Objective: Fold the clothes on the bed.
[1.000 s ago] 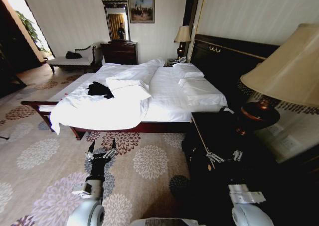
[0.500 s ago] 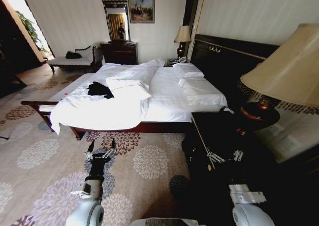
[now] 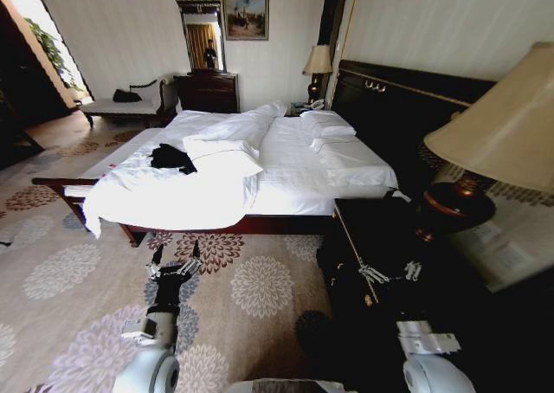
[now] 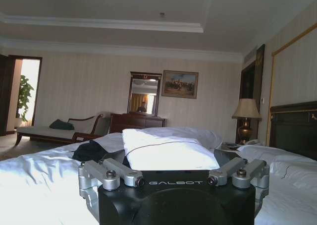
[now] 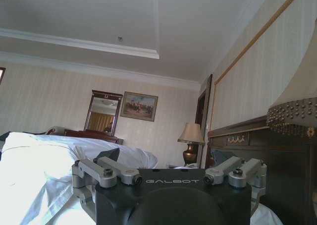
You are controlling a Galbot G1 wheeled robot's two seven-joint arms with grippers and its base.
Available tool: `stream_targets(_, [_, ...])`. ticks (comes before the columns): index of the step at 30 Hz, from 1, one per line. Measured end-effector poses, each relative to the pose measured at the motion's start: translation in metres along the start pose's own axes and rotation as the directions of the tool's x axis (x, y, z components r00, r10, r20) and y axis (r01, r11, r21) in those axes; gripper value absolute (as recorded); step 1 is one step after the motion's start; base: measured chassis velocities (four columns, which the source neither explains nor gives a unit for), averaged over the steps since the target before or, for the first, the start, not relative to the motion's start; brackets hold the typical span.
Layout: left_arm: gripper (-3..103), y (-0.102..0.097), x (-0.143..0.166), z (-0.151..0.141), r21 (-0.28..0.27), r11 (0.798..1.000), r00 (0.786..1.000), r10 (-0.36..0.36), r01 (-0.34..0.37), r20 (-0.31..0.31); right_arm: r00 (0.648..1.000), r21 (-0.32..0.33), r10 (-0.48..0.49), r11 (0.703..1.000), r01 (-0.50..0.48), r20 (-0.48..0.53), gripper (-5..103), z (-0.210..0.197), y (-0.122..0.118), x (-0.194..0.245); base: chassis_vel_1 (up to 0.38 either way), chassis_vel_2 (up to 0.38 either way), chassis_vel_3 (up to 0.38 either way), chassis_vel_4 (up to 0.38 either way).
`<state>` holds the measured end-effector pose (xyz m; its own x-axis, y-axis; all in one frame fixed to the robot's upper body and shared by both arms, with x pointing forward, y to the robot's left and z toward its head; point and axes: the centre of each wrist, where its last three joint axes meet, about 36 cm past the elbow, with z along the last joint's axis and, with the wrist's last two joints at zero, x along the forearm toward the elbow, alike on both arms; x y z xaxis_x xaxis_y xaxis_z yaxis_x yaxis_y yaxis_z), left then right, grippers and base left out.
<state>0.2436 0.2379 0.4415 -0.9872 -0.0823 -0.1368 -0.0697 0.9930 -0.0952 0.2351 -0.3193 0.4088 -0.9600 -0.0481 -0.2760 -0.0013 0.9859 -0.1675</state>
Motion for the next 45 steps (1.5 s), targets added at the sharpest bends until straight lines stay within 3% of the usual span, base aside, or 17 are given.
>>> stream_targets(45, [100,-0.0024,0.0021,0.0004,0.001,1.0,1.0,-0.003,0.003,0.002,1.0,-0.008,0.003,1.0,-0.003,0.006,100,0.0052,-0.0002,-0.0014,-0.114,0.108,0.115,-0.111])
